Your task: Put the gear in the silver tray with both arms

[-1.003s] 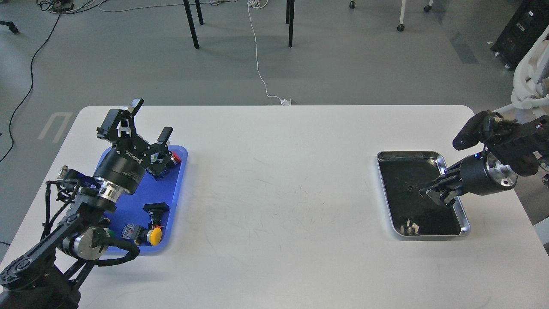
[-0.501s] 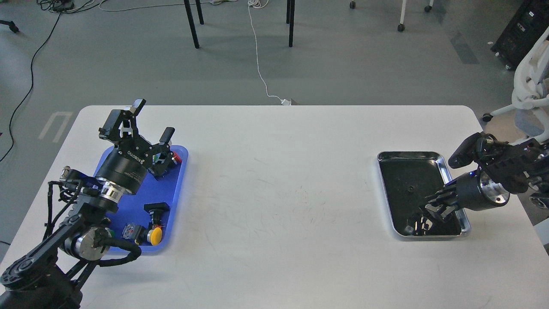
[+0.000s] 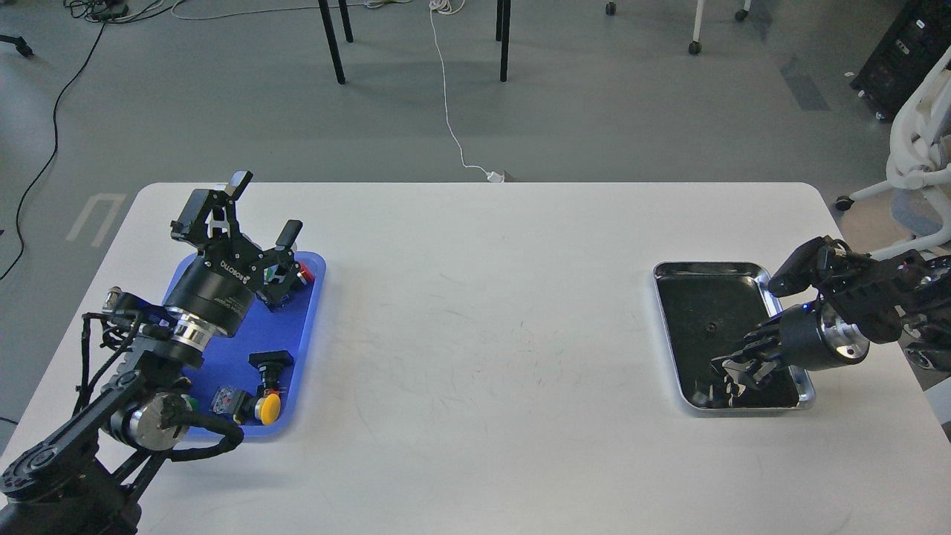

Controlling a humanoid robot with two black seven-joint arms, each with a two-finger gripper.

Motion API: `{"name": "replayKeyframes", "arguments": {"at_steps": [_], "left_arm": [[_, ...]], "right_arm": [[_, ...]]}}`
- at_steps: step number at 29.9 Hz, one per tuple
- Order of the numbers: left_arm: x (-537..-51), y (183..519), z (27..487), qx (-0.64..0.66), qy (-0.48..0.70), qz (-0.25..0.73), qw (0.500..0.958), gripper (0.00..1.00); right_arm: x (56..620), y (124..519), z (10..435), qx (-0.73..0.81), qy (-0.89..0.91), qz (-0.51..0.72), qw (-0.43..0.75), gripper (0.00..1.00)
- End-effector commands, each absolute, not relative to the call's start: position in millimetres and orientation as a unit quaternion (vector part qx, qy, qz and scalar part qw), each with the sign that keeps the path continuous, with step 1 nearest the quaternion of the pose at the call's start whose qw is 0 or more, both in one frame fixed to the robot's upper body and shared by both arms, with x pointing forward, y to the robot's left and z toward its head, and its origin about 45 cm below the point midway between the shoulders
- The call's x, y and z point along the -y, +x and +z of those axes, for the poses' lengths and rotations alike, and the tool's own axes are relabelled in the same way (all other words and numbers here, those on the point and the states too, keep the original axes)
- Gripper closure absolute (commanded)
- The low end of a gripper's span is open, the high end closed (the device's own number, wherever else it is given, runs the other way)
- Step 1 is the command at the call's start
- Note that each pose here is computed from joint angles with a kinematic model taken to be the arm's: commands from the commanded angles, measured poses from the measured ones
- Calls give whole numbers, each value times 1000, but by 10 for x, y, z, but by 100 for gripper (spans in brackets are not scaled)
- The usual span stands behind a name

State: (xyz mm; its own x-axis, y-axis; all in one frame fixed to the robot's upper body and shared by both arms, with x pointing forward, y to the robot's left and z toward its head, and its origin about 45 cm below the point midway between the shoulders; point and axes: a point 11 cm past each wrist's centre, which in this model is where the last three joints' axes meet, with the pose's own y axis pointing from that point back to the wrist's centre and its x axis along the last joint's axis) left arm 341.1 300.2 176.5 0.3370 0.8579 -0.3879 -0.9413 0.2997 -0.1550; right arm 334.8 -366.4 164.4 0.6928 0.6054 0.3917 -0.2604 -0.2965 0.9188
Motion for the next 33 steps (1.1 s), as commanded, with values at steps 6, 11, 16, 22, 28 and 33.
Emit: {"name": "replayKeyframes", "arguments": {"at_steps": [6,11,16,22,28,33], "left_arm": [[-2969,3406,1788,-116,-183,560,800,2],[-2963,3398,1778,-116,-182,560,800,2],[-2957,3385,1759,-119,-182,560,799,2],[-2829,3359,1605,-124,-171,564,798,2],[-2790,3357,1416,-134,-155,591,780,2],[-2792,3339,1330,-126,-130,596,782,2]], "right_arm": [[3317,3730,2074,48,770,378,513,4],[3002,3993,2432,242,834,304,393,4],[2908,4149,2470,416,859,160,250,4],[2852,4128,2265,542,836,-24,78,3],[2690,3932,1871,571,812,-118,7,1],[2598,3866,1783,564,816,-125,5,1]]}}
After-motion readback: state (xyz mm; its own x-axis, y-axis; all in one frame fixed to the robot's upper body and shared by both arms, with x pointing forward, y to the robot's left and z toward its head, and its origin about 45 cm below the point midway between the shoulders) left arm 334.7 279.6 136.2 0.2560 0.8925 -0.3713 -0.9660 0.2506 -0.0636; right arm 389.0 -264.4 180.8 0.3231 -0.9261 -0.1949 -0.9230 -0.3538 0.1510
